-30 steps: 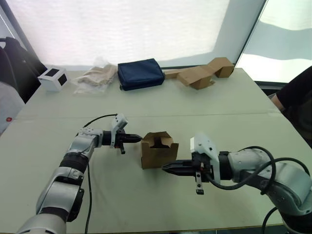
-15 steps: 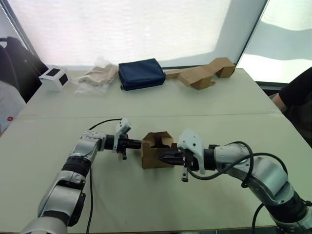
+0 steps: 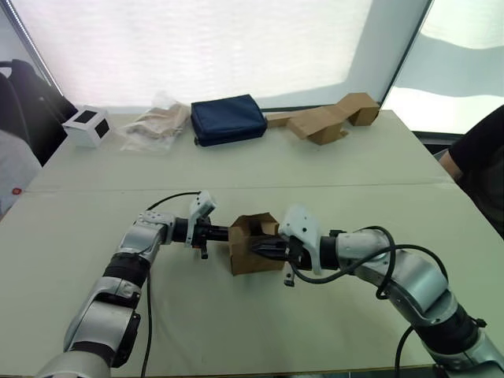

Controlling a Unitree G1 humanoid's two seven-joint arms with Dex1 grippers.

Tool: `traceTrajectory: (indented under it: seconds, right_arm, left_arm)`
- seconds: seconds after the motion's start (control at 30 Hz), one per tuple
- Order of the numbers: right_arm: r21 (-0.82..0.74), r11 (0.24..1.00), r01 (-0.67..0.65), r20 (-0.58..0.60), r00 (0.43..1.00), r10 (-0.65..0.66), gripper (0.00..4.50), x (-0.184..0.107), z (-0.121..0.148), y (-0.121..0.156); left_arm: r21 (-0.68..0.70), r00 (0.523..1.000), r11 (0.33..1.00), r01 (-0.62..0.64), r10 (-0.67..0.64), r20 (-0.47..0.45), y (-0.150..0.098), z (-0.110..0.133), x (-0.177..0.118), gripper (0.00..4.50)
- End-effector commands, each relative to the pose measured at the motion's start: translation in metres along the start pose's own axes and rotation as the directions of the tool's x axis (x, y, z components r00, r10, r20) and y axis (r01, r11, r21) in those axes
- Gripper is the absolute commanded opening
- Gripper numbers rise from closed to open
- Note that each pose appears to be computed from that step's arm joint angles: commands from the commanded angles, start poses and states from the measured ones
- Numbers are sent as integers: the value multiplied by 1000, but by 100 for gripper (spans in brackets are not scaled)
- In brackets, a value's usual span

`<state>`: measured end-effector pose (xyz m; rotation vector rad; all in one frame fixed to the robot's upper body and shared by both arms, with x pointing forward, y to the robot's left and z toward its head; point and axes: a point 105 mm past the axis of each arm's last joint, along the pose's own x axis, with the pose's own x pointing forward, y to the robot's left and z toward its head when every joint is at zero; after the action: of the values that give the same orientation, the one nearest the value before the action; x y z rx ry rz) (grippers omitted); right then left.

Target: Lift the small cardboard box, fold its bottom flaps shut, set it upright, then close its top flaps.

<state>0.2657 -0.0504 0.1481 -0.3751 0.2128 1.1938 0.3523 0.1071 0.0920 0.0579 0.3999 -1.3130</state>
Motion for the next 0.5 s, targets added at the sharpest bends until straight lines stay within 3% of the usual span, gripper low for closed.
traceTrajectory:
  seconds: [0.03, 0.27, 0.4, 0.5]
  right_arm:
    - [-24, 1000, 10, 15, 1000, -10, 0, 3, 6, -2]
    - [-15, 1000, 15, 6, 1000, -15, 0, 7, 3, -5]
    - [-11, 1000, 18, 17, 1000, -18, 0, 8, 5, -5]
    - [-10, 1000, 19, 23, 1000, -19, 0, 7, 6, -5]
  left_arm:
    - [26, 1000, 1000, 3, -3, 19, -1, 6, -2, 4]
    - [29, 999, 999, -26, 25, 27, 2, 6, -4, 4]
    - [43, 987, 988, -146, 143, 73, 19, 18, -26, 4]
    - [81, 986, 985, -149, 143, 80, 12, 30, -50, 4]
